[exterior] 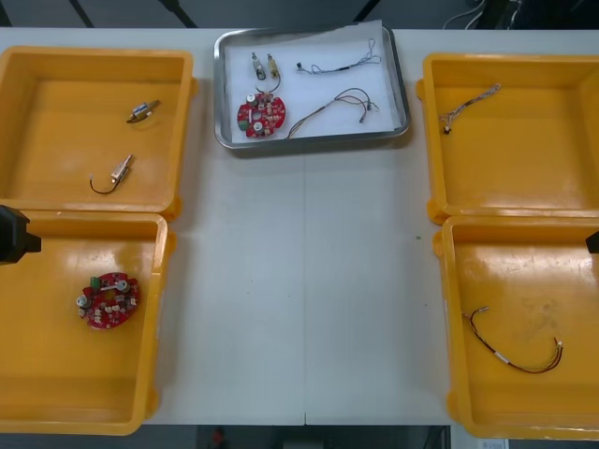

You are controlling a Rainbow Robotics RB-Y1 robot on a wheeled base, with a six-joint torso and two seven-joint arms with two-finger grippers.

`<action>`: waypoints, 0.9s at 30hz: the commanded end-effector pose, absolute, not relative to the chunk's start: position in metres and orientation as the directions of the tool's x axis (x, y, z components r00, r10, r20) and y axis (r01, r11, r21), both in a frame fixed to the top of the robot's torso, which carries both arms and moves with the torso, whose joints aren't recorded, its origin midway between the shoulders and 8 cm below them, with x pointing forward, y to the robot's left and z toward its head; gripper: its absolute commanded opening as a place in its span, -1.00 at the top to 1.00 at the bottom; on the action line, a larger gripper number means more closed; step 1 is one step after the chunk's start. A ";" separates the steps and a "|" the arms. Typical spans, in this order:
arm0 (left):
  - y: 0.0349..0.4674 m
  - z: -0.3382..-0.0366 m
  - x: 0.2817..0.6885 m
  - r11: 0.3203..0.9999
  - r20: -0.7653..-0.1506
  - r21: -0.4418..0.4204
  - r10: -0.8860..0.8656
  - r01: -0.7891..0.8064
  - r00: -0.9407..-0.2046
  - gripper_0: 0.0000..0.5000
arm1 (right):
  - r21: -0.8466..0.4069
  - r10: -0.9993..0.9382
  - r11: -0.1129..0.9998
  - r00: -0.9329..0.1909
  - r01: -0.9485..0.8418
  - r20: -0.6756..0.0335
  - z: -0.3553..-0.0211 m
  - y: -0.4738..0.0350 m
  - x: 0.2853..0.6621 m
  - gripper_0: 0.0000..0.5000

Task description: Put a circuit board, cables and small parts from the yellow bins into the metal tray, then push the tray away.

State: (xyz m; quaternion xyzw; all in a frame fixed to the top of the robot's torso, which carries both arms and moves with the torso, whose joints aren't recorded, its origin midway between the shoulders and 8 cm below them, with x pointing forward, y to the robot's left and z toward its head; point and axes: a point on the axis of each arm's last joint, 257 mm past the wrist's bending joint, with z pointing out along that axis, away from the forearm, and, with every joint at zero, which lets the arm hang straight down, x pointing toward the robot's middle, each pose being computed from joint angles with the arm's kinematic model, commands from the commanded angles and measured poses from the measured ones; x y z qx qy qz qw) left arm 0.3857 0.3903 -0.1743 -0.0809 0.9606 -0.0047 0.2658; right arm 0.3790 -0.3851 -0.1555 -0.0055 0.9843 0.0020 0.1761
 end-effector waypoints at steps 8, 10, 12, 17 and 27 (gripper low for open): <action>0.390 -0.169 0.387 0.985 -0.517 -0.067 -0.173 -0.162 -0.838 -1.00 | 0.052 0.063 0.998 -0.936 0.048 -0.345 -0.166 -0.381 0.373 -1.00; 0.390 -0.169 0.387 0.985 -0.517 -0.067 -0.173 -0.162 -0.838 -1.00 | 0.046 0.063 0.998 -0.938 0.050 -0.340 -0.169 -0.383 0.371 -1.00; 0.390 -0.169 0.387 0.985 -0.517 -0.067 -0.173 -0.162 -0.838 -1.00 | 0.046 0.063 0.998 -0.938 0.050 -0.340 -0.169 -0.383 0.371 -1.00; 0.390 -0.169 0.387 0.985 -0.517 -0.067 -0.173 -0.162 -0.838 -1.00 | 0.046 0.063 0.998 -0.938 0.050 -0.340 -0.169 -0.383 0.371 -1.00; 0.390 -0.169 0.387 0.985 -0.517 -0.067 -0.173 -0.162 -0.838 -1.00 | 0.046 0.063 0.998 -0.938 0.050 -0.340 -0.169 -0.383 0.371 -1.00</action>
